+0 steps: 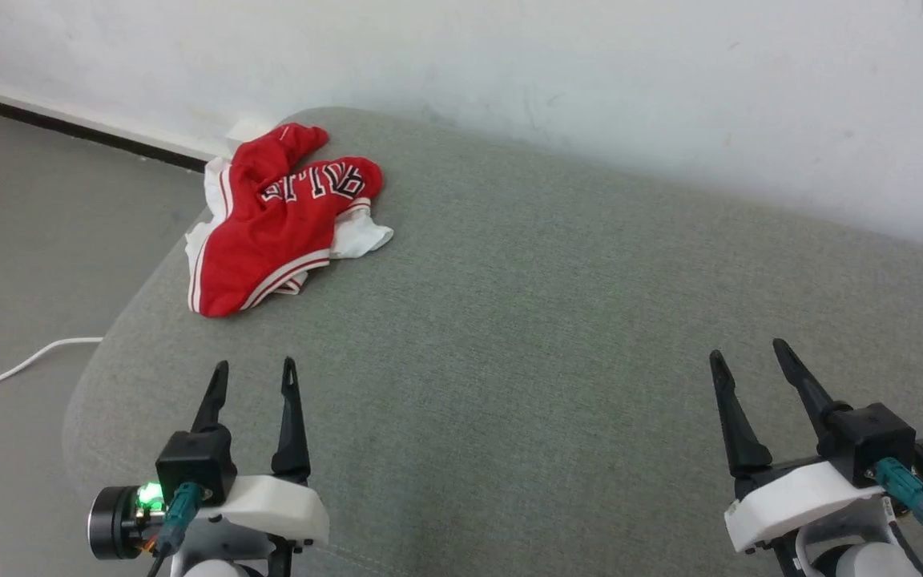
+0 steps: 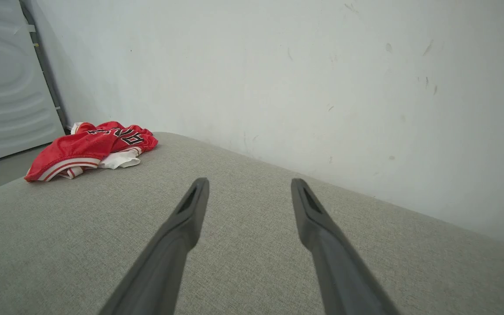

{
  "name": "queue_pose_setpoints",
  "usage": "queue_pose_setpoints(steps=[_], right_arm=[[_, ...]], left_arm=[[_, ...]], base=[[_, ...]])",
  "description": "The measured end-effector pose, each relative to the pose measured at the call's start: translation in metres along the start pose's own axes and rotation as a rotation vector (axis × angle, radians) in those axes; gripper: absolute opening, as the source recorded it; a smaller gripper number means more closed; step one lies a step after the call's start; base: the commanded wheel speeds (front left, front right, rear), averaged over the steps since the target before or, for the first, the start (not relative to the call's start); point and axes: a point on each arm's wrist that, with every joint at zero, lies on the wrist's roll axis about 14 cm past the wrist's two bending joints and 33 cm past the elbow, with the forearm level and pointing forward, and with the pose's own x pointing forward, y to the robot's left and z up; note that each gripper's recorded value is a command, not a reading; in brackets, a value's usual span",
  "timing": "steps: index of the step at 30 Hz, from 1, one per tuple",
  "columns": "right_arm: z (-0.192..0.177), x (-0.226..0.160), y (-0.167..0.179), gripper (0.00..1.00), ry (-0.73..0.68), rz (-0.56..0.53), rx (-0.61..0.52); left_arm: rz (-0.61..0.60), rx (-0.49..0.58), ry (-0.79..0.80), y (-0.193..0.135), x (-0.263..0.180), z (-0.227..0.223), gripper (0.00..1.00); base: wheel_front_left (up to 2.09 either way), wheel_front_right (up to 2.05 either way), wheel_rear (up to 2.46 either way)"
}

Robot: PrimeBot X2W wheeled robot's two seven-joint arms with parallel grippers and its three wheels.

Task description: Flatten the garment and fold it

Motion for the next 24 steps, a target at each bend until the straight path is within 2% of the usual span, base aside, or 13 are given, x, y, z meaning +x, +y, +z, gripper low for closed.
queue_pose_setpoints(steps=[24], right_arm=[[0.005,0.019,0.040,1.00,-0.040,0.123,0.020]], left_arm=[[0.142,0.001,-0.027,0.043,-0.024,0.001,1.00]], base=[[0.00,0.00,0.00]])
